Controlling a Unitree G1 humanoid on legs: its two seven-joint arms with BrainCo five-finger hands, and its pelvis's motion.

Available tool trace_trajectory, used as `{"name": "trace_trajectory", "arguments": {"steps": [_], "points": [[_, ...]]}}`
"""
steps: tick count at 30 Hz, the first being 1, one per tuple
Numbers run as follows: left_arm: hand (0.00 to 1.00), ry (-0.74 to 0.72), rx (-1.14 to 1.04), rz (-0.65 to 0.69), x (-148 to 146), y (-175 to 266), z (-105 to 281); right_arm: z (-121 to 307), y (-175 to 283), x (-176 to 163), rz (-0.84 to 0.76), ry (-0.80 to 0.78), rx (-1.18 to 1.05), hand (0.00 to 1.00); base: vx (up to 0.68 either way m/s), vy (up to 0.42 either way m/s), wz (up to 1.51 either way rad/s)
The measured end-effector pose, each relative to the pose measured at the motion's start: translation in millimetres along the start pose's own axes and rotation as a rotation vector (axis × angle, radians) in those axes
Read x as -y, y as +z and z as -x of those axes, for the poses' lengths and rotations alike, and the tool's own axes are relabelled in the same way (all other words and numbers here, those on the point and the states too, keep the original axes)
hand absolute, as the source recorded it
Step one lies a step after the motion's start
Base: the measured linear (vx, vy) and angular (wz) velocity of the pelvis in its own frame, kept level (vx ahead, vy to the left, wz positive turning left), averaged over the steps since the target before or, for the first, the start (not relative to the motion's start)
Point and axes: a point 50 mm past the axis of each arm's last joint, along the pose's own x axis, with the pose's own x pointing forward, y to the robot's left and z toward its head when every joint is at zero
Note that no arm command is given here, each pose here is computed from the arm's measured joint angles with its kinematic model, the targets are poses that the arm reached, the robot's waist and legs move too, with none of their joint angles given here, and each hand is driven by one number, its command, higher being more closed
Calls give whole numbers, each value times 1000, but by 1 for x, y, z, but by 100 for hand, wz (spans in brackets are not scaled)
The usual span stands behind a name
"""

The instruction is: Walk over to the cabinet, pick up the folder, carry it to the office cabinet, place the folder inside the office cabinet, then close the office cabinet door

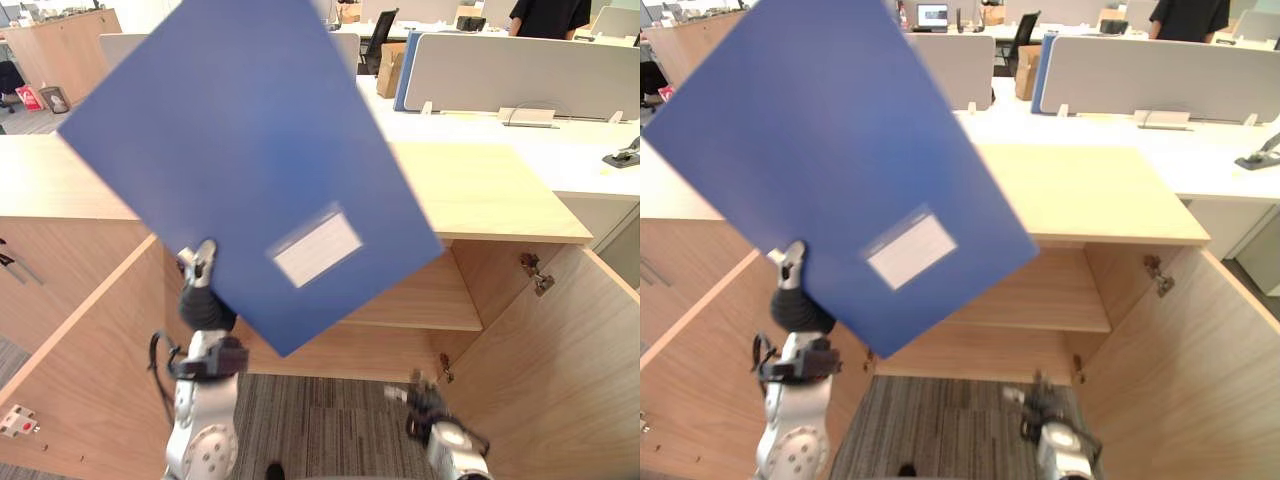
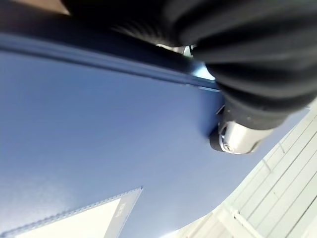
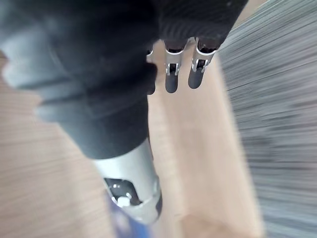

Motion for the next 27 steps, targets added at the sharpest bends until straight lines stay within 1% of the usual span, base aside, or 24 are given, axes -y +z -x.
{"name": "trace_trajectory", "arguments": {"steps": [2,4,5,7,9,10,14,17,20,22,23,24,27], "points": [[100,20,13,-15,-5,4,1,0,29,3,-48,-13,138,0,-49,25,0],[100,37,35,-37,-11,11,0,8,78,13,-101,-50,368,0,-23,24,-3],[100,37,39,-44,-12,13,0,11,88,15,-118,-51,417,0,-7,17,-4],[100,22,33,-70,-14,16,-1,23,124,16,-161,-34,594,0,-3,6,-2],[100,5,22,-92,-14,16,-1,30,144,14,-175,-2,691,0,0,0,0],[100,-13,12,-108,-14,16,-1,36,162,12,-160,24,773,0,0,0,0],[100,-46,9,-157,-12,17,-2,43,194,7,-166,102,907,0,0,0,0],[100,-78,14,-196,-11,20,-6,44,207,1,-169,181,945,0,0,0,0],[100,-124,14,-242,-7,21,-10,45,218,-18,-169,351,958,0,0,0,0],[100,-174,1,-318,-2,19,-12,48,228,-44,-167,544,960,0,0,0,0],[100,-189,-7,-333,-1,18,-12,49,230,-50,-164,583,961,0,0,0,0],[100,-230,-27,-380,3,15,-12,52,235,-66,-173,698,957,0,0,0,0],[100,-289,-60,-448,7,10,-11,59,241,-93,-164,883,932,0,0,0,0]]}}
